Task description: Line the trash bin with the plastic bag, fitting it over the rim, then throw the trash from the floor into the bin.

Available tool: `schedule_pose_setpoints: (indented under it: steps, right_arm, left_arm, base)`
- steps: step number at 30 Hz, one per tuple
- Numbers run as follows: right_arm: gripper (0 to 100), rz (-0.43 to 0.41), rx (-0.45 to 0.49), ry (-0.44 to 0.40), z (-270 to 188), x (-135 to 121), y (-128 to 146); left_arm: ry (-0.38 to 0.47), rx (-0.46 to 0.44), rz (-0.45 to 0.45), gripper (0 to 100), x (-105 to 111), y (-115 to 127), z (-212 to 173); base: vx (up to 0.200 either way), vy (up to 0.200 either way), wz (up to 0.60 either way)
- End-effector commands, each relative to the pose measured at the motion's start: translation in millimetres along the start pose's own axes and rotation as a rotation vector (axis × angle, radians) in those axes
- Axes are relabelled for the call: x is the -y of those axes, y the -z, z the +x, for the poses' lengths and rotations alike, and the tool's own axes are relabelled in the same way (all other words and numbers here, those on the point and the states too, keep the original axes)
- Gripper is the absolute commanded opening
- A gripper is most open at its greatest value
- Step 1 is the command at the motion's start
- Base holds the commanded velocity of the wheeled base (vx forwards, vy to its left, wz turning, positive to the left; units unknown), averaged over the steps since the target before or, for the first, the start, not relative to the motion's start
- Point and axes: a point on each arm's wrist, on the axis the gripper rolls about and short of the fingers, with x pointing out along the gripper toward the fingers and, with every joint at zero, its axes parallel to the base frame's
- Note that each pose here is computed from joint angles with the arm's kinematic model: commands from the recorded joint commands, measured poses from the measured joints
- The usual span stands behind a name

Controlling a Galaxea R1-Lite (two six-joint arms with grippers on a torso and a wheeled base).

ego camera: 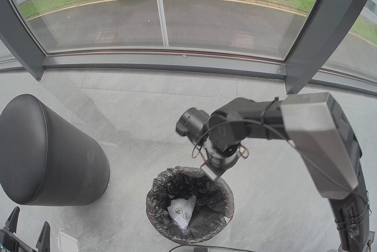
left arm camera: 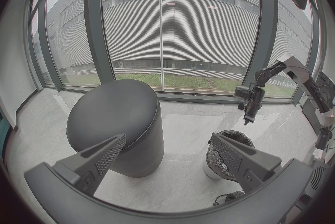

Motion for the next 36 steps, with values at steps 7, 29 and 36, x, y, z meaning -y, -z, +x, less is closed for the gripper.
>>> schedule_pose_setpoints:
  steps: [7,29,36]
  right_arm:
    - [0,0.085,-0.023,0.048,-84.5,104.4,32.1]
    - [0,0.260,-0.056,0.226,-234.7,166.4,151.4]
    - [0,0.402,0.177,0.239,-303.1,190.8,225.3]
  left_arm:
    - [-0.001,0.002,0.000,100,0.0,4.4,-0.2]
    - [-0.001,0.002,0.000,100,0.0,4.4,-0.2]
    - [-0.001,0.002,0.000,100,0.0,4.4,-0.2]
  base:
    - [0.000,0.000,0.00]
    - [0.000,0.000,0.00]
    - [0.000,0.000,0.00]
